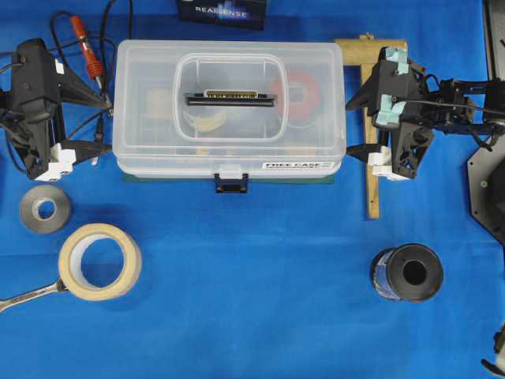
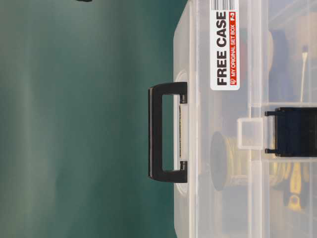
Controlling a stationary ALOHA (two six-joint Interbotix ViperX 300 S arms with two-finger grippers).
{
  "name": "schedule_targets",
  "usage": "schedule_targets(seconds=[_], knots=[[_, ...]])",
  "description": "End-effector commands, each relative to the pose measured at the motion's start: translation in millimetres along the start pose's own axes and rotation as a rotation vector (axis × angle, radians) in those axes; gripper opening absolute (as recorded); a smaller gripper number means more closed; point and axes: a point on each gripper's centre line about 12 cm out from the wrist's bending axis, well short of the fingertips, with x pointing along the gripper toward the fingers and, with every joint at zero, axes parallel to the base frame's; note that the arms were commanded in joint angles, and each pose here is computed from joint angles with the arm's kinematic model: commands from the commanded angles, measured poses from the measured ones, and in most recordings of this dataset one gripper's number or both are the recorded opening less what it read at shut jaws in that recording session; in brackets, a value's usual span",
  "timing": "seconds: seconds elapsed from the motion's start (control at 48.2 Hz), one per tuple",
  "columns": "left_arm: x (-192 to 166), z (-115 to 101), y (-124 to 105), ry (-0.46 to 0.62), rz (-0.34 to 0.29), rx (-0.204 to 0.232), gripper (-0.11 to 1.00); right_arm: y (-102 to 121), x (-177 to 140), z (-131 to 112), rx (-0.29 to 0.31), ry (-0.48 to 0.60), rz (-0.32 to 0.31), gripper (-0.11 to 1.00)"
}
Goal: Open the tool box with both arms.
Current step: 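Close both grippers on the lid's front corners, then lift the lid upward and back with both grippers, swinging it open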
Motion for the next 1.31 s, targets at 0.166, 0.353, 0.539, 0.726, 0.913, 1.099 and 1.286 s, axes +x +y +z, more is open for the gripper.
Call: schedule_targets(seconds=[0.166, 0.353, 0.539, 0.726, 0.913, 1.099, 1.286], knots=[[-2.3, 11.9, 0.9, -0.038, 0.003, 0.000, 0.90, 0.6, -4.7, 18.6, 0.006, -0.055, 0.002, 0.86], [-3.7, 14.0, 0.9, -0.048, 0.003, -0.002, 0.90, 0.7, -5.0, 19.8, 0.006, -0.058, 0.002, 0.86], [-5.2, 21.2, 1.0, -0.066, 0.003, -0.005, 0.90, 1.1, -8.3, 25.9, 0.005, -0.075, 0.004, 0.86], [-7.0, 30.6, 1.1, -0.089, 0.003, -0.004, 0.90, 1.7, -17.5, 34.5, -0.001, -0.112, 0.005, 0.86], [-12.1, 40.1, 1.1, -0.123, 0.004, -0.004, 0.90, 1.8, -28.2, 39.9, -0.012, -0.146, 0.004, 0.86], [-22.1, 45.5, 4.5, -0.166, 0.015, -0.012, 0.90, 0.8, -37.2, 43.2, -0.010, -0.178, 0.002, 0.86], [-33.9, 48.3, 13.5, -0.211, 0.048, -0.032, 0.90, -8.1, -44.2, 47.2, 0.009, -0.209, -0.023, 0.86]])
